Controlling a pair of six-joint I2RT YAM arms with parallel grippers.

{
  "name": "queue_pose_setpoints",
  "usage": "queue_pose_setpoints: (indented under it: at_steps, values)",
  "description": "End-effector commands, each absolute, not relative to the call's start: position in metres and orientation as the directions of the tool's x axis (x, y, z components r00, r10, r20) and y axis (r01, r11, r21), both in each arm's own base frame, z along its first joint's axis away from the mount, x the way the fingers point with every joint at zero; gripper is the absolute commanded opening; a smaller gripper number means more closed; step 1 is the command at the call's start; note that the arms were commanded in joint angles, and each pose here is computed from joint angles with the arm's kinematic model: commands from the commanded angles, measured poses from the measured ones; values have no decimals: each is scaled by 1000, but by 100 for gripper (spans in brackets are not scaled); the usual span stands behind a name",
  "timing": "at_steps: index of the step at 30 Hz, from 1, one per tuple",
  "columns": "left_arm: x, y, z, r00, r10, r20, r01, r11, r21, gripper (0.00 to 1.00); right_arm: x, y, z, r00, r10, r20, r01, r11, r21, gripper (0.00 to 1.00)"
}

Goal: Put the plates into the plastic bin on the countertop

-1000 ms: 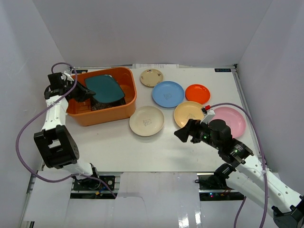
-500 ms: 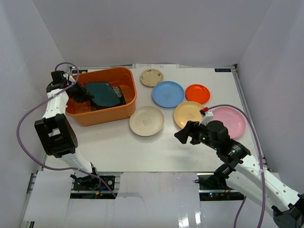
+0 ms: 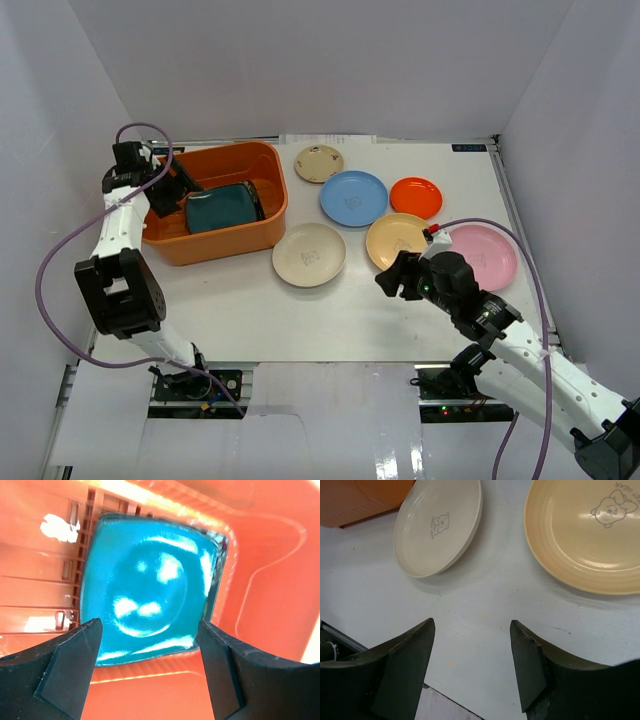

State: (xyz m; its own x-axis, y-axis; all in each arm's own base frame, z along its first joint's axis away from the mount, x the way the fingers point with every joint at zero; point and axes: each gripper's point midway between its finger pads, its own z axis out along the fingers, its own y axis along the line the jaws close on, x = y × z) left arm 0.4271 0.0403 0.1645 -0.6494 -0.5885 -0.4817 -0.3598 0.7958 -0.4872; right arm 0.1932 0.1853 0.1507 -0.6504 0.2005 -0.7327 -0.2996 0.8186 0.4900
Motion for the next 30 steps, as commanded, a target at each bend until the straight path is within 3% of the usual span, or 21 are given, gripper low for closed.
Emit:
queue_pose_setpoints:
  at_steps: [1,8,11,15,20,23,30]
  values:
    - [429,45,234,-507,-546,-667,-301,837,-456,88,208,177,166,-588,236,-773,-269,845,462,67]
    - [412,42,285,-375,-518,-769,-288,854,-434,84,222,158,162,-548,228,-805,-183,906,382,48]
    - [401,-11,306,-367,-454,-812,-137,889,-436,78,233,143,161,-520,223,-824,-124,935,332,36]
    - [362,-148,309,-462,-281,-841,200,891,-407,71,250,121,150,-514,209,-832,-27,965,259,26]
    - [312,-242,259,-558,-69,-827,372,870,-323,64,271,77,142,-503,253,-826,127,967,219,25]
    - [284,-286,215,-612,73,-787,461,842,-280,64,280,50,131,-503,306,-808,214,950,227,35]
    - [297,-310,162,-637,193,-747,475,861,-182,69,291,5,102,-537,360,-763,321,924,210,48]
